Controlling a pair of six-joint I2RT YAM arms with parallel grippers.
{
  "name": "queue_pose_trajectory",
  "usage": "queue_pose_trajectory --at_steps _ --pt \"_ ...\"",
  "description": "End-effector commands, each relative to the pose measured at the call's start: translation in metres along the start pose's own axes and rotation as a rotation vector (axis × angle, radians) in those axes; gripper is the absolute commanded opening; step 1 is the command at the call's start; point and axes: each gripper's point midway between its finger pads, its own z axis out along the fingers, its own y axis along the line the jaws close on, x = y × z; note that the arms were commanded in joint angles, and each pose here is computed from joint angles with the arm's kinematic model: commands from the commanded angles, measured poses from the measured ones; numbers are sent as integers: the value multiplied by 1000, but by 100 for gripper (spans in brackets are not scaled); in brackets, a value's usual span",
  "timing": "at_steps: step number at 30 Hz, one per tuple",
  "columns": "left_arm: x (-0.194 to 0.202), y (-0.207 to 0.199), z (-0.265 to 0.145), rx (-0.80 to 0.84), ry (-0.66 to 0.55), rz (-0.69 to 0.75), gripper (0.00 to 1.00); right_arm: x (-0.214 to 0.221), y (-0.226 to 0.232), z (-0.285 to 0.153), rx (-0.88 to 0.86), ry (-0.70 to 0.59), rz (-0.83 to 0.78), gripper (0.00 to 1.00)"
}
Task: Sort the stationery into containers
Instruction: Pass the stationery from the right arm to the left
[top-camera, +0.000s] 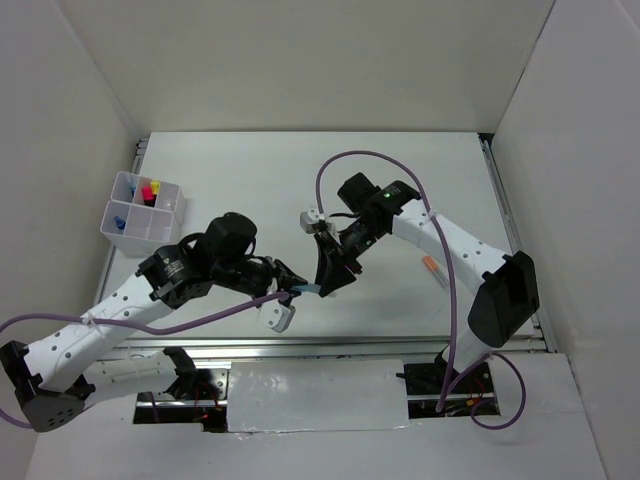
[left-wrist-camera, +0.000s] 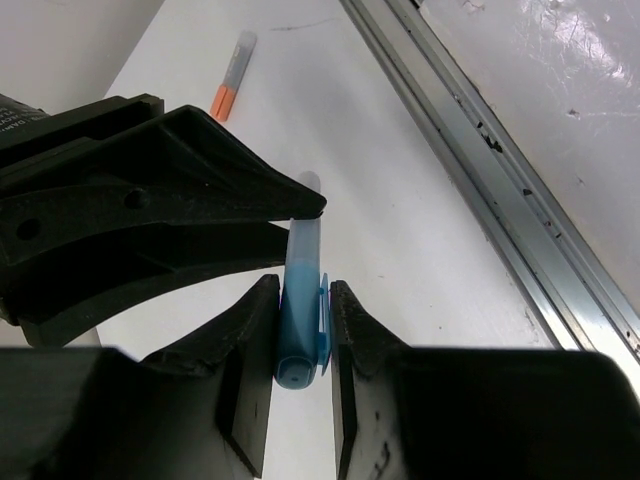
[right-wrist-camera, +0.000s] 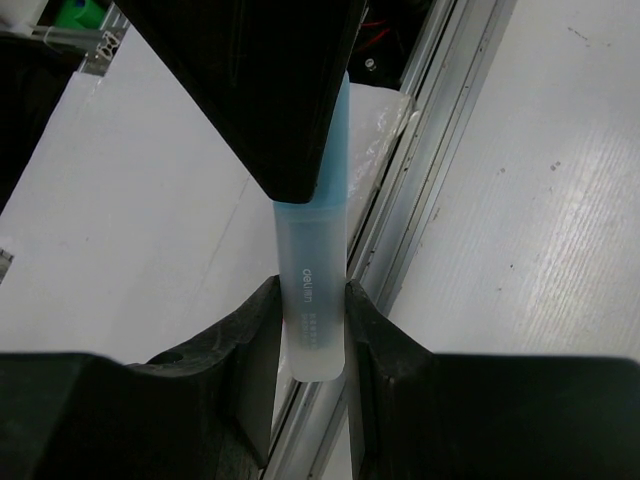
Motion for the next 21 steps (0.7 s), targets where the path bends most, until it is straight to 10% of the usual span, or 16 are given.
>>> queue_pose_trajectory --at_steps 1,7,14,21 --pt "-4 -1 2 -7 -9 -7 28 -23 11 -1 -26 -41 -60 9" --pt "1 -2 2 -31 10 -25 17 -25 17 1 -21 -31 -65 12" --pt "5 1 -6 -85 35 -121 0 -28 3 -15 84 -57 2 76" --pt "30 9 -20 -191 161 -416 0 -40 -48 -105 447 -146 17 80"
